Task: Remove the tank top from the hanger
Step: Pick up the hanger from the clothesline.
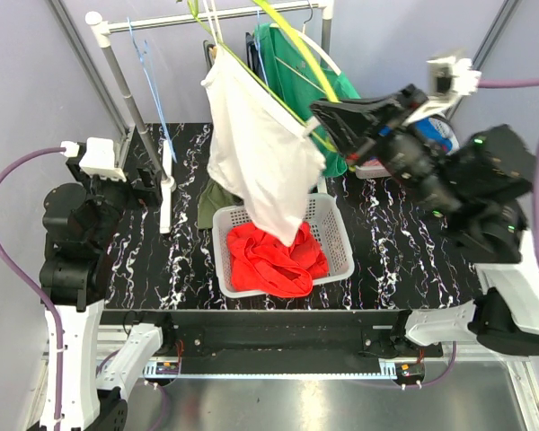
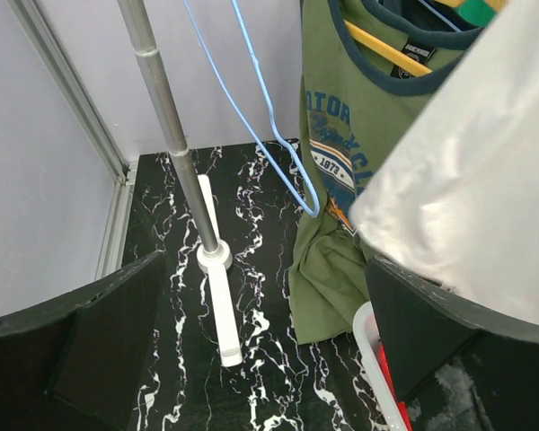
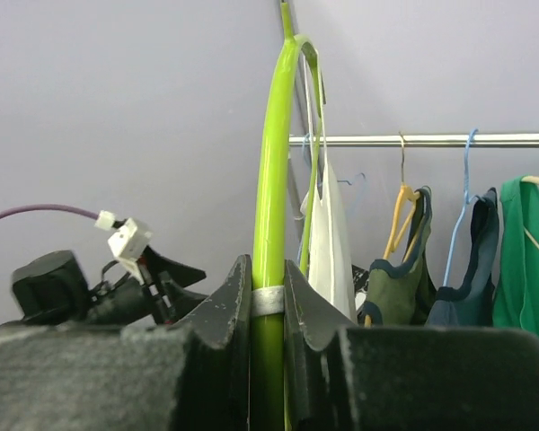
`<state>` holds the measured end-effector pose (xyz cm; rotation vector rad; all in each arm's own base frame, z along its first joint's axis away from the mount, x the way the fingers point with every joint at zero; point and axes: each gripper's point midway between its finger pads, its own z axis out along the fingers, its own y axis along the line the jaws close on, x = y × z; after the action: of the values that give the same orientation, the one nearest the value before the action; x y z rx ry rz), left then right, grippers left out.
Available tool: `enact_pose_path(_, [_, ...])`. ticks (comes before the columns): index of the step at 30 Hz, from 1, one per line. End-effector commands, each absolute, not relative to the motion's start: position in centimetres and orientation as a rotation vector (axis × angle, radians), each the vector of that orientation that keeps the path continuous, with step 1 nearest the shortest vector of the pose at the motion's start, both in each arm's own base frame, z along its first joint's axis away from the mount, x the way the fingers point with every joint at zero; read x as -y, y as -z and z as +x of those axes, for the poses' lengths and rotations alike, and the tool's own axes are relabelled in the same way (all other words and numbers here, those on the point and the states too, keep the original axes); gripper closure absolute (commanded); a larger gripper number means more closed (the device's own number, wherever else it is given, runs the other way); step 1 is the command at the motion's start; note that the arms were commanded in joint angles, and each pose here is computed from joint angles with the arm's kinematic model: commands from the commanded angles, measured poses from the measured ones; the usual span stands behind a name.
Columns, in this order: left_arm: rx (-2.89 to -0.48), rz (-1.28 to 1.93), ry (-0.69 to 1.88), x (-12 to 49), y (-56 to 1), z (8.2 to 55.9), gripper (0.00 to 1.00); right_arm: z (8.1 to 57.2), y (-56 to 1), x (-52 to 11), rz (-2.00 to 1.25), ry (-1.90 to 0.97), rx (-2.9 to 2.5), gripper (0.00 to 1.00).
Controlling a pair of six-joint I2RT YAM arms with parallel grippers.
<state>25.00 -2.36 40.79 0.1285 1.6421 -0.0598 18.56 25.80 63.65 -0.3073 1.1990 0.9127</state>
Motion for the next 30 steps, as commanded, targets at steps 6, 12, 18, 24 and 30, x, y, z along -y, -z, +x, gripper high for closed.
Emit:
enact_pose_path(6, [-1.552, 0.161, 0.141, 3.7, -44.5, 24.3, 0.01, 15.5, -63.3, -24.8, -0.446, -0.967, -1.172, 1.00])
enact_pose_path(12, [-1.469, 0.346, 0.230, 6.5, -46.7, 21.8, 0.01, 15.0, -58.4, -26.6, -0.583, -0.967, -1.288, 1.00])
enact_pose_path(18, [-1.321, 0.619, 0.363, 10.4, -48.6, 17.4, 0.01, 13.9, -52.7, -27.3, -0.693, -0.985, -1.414, 1.00])
enact_pose_path(24, [-1.272, 0.709, 0.479, 12.4, -49.0, 16.0, 0.01, 13.0, -50.6, -26.3, -0.708, -0.997, -1.450, 1.00])
enact_pose_path(30, [-1.285, 0.788, 0.640, 14.4, -47.7, 16.2, 0.01, 11.5, -50.2, -25.9, -0.754, -1.047, -1.444, 1.00])
